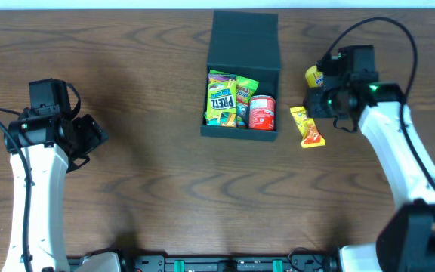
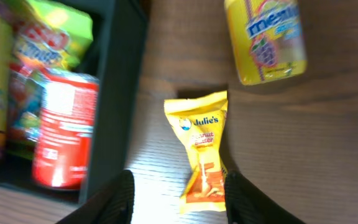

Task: Pack container
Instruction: 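Close the right gripper on the Julie's packet top and lift, then carry the packet with the right gripper and lower it into the box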

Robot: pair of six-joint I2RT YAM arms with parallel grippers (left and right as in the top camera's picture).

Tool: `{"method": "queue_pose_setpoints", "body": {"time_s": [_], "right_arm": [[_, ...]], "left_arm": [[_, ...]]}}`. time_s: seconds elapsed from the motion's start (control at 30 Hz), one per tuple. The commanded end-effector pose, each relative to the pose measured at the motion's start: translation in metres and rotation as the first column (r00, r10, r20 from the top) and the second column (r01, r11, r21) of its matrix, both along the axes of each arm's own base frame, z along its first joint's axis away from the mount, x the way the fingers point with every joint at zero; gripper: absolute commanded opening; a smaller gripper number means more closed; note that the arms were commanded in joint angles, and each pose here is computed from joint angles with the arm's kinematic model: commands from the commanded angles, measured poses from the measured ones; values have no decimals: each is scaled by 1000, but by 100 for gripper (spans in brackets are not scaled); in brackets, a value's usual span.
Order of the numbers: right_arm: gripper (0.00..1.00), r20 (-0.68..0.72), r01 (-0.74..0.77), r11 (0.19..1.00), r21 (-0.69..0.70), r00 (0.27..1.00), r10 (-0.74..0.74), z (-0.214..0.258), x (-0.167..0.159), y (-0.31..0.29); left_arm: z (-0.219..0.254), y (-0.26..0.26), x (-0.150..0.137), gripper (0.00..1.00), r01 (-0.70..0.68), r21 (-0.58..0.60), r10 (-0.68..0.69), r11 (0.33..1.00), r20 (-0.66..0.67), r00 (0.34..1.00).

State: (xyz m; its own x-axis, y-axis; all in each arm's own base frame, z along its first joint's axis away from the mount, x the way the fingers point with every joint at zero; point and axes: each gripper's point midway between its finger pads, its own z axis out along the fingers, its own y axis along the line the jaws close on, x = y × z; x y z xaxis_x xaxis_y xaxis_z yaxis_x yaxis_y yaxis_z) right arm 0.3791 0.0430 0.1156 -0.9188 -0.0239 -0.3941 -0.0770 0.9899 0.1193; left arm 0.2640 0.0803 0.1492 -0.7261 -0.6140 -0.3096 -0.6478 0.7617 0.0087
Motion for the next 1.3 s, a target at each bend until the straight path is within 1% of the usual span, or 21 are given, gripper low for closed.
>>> {"method": "queue_pose_setpoints", "body": {"time_s": [0.0,0.17,0.3,0.37,0.5,0.7,0.77,0.87,1.03,1.17,1.27], "right_arm": [[49,-111,-46,997,-61,993,39,-43,-9,-6],[50,-195,-44,995,-94,980,25,-77,-11,-12],[47,-250,-49,994,-99,968,23,-99,-15,-13],[43,-263,-50,994,-99,965,23,-106,-15,-13],[23,-266,-46,994,-98,964,18,-107,-15,-13],[11,-266,-42,994,-97,964,15,-107,-15,-12],[9,-267,-34,995,-95,964,7,-107,-15,-12],[5,-264,-25,996,-90,965,1,-106,-14,-11],[2,-237,-27,999,-32,971,19,-93,-7,-1],[2,-182,-12,1000,17,983,15,-68,4,7],[2,-128,-4,999,50,992,10,-39,8,12]], "left_arm": [[-2,0,0,95,3,-8,-3,1000,-11,1000],[-2,0,0,95,3,-8,-3,1000,-11,1000],[-2,0,0,95,3,-8,-3,1000,-11,1000],[-2,0,0,95,3,-8,-3,1000,-11,1000],[-2,0,0,95,3,-8,-3,1000,-11,1000],[-2,0,0,95,3,-8,-3,1000,-11,1000],[-2,0,0,95,3,-8,-3,1000,-11,1000],[-2,0,0,95,3,-8,-3,1000,-11,1000],[-2,0,0,95,3,-8,-3,1000,-11,1000],[-2,0,0,95,3,-8,-3,1000,-11,1000],[-2,0,0,95,3,-8,-3,1000,-11,1000]]}}
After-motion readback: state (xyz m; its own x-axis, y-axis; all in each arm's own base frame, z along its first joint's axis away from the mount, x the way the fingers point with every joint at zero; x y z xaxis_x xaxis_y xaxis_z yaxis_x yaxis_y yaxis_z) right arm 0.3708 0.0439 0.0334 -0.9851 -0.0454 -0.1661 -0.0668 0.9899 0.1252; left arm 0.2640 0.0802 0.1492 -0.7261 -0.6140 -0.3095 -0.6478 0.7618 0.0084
